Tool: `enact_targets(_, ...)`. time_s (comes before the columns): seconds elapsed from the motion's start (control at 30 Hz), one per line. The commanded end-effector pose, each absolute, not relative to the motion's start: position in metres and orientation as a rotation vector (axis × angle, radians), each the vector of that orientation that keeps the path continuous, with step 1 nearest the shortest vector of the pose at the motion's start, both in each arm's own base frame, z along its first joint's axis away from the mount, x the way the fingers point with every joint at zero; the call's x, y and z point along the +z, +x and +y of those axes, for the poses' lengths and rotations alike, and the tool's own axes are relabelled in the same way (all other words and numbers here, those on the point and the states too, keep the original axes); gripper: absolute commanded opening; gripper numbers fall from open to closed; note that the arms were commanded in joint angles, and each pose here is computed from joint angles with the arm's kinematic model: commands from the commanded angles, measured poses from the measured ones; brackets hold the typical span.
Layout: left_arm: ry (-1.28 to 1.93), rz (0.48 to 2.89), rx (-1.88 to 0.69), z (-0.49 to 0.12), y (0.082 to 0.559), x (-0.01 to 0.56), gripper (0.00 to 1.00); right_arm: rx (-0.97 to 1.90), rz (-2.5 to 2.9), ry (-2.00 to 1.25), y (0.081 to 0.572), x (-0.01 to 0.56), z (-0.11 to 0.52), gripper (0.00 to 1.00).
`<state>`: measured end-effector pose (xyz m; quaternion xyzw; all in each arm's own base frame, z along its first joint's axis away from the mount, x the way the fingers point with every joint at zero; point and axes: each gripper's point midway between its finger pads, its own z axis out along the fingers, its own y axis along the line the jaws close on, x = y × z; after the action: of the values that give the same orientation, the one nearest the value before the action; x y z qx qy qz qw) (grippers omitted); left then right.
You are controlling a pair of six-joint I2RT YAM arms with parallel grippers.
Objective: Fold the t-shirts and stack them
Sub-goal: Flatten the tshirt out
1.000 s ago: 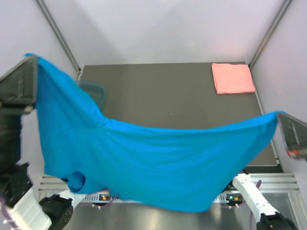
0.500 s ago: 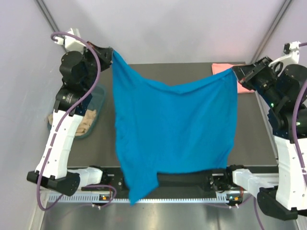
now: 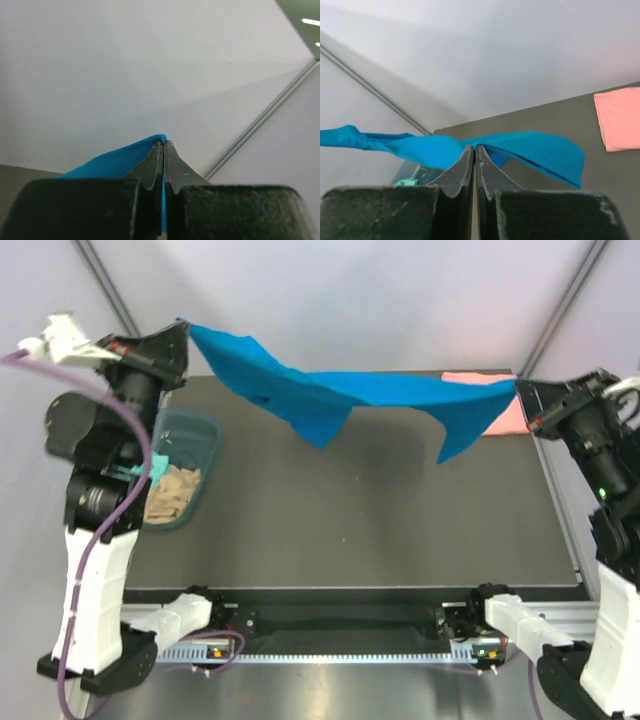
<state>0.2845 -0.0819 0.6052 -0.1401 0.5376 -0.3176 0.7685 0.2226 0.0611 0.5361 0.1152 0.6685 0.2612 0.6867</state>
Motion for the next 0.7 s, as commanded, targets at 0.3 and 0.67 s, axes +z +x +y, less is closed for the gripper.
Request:
enact_targets(0.3, -0.217, 0.846, -0.890, -0.056, 0.127, 0.690, 0.00, 0.618, 1.245, 0.253, 0.056, 0.585, 0.037, 0.00)
enact_targets(0.67, -0.224, 0.935, -0.651, -0.052, 0.194, 0.683, 0.00, 0.582, 1.331, 0.305, 0.142, 0.570, 0.040, 0.00)
